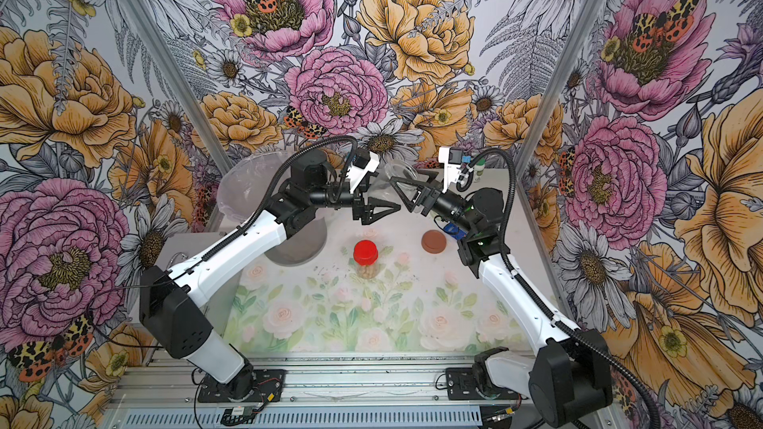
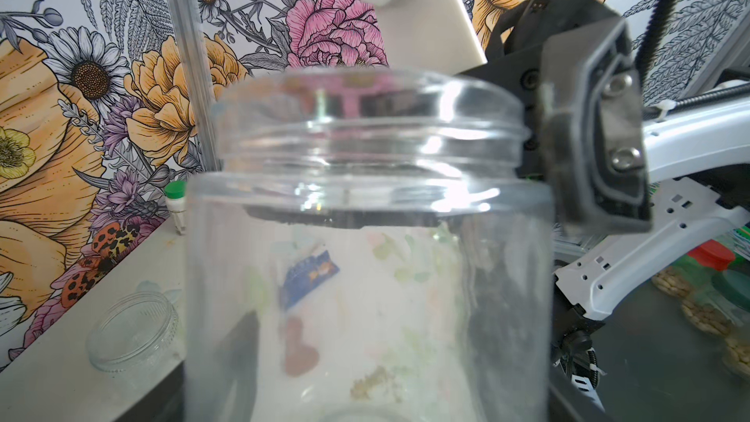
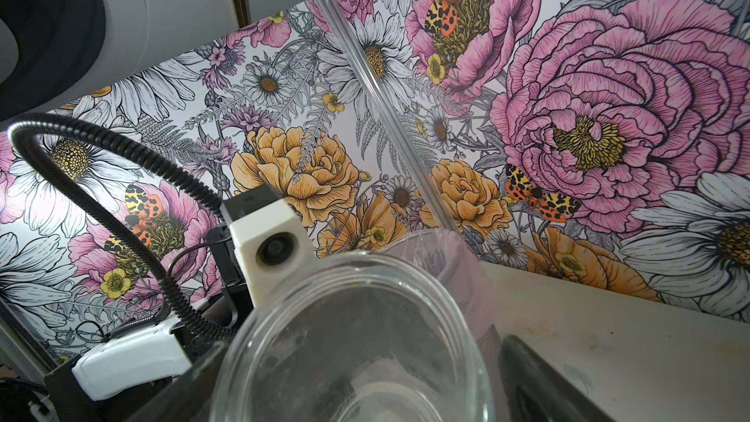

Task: Empty moldy peanuts from jars
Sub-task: Place the jar at the center of the board.

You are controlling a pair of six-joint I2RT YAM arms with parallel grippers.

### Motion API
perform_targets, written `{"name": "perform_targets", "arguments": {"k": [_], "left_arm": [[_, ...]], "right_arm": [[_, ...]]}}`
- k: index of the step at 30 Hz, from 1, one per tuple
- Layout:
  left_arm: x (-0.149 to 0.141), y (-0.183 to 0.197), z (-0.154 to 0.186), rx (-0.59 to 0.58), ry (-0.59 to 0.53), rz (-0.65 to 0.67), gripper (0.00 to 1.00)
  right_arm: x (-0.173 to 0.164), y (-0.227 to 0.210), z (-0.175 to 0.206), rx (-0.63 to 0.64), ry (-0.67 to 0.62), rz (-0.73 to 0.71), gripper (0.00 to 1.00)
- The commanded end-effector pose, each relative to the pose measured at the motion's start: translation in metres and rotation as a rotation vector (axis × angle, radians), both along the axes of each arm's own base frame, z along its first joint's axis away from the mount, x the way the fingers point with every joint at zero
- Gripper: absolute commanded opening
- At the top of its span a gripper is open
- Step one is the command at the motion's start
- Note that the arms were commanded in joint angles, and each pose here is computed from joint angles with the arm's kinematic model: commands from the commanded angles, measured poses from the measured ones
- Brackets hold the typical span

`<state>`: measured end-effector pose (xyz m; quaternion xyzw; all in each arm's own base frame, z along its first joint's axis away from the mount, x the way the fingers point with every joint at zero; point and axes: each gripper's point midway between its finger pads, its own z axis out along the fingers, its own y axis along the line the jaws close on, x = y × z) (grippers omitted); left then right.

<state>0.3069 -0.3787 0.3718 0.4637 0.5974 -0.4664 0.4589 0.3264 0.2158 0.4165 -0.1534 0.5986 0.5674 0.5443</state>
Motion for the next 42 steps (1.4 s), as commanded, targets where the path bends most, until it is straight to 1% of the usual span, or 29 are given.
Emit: {"name": "perform_targets", "arguments": {"k": [1,6,8,12,14,16,18,20,23,26,27,28,30,36,40,41,42], "left_arm": [[-0.009,-0.001,0.031,-0.063,-0.119,-0.019,0.44],[-0.009,-0.005,0.026,-0.044,-0.113,-0.023,0.44],[-0.007,-0.006,0.023,-0.04,-0.109,-0.027,0.44],[-0.005,-0.008,0.018,-0.028,-0.101,-0.023,0.44],[-0.004,-0.009,0.015,-0.019,-0.094,-0.027,0.46],[-0.003,-0.01,0.01,-0.006,-0.085,-0.026,0.54],[-0.001,-0.01,0.004,0.018,-0.08,-0.022,0.59],[0.005,-0.009,-0.005,0.062,-0.073,0.003,0.71],[0.018,-0.006,-0.02,0.111,-0.046,0.047,0.77],[0.027,-0.003,-0.034,0.151,-0.015,0.07,0.84],[0.03,-0.003,-0.038,0.164,-0.007,0.082,0.9],[0.033,-0.003,-0.041,0.176,-0.002,0.097,0.98],[0.039,-0.001,-0.049,0.202,0.009,0.116,0.99],[0.058,0.006,-0.073,0.281,0.063,0.184,0.99],[0.08,0.019,-0.094,0.376,0.086,0.314,0.99],[0.09,0.021,-0.114,0.416,0.116,0.345,0.99],[0.098,0.025,-0.123,0.441,0.131,0.381,0.99]], "right_arm": [[0.004,0.008,0.002,-0.016,-0.023,0.011,1.0],[0.01,0.016,-0.005,-0.021,-0.014,0.021,1.0],[0.011,0.017,-0.008,-0.023,-0.014,0.024,0.98],[0.013,0.02,-0.014,-0.034,-0.014,0.025,0.9],[0.016,0.02,-0.018,-0.045,-0.011,0.013,0.84],[0.02,0.021,-0.024,-0.069,-0.009,-0.002,0.76],[0.023,0.022,-0.031,-0.099,-0.004,-0.019,0.71],[0.028,0.022,-0.043,-0.148,0.012,-0.04,0.66],[0.036,0.022,-0.06,-0.205,0.031,-0.074,0.58],[0.041,0.021,-0.068,-0.262,0.031,-0.101,0.5],[0.043,0.021,-0.07,-0.282,0.026,-0.111,0.49],[0.045,0.02,-0.072,-0.302,0.023,-0.123,0.47],[0.05,0.017,-0.076,-0.334,0.024,-0.153,0.44],[0.066,0.013,-0.084,-0.387,0.017,-0.216,0.42],[0.084,0.011,-0.094,-0.42,0.022,-0.264,0.42],[0.088,0.01,-0.1,-0.436,0.023,-0.278,0.42],[0.093,0.01,-0.106,-0.456,0.019,-0.288,0.41]]}}
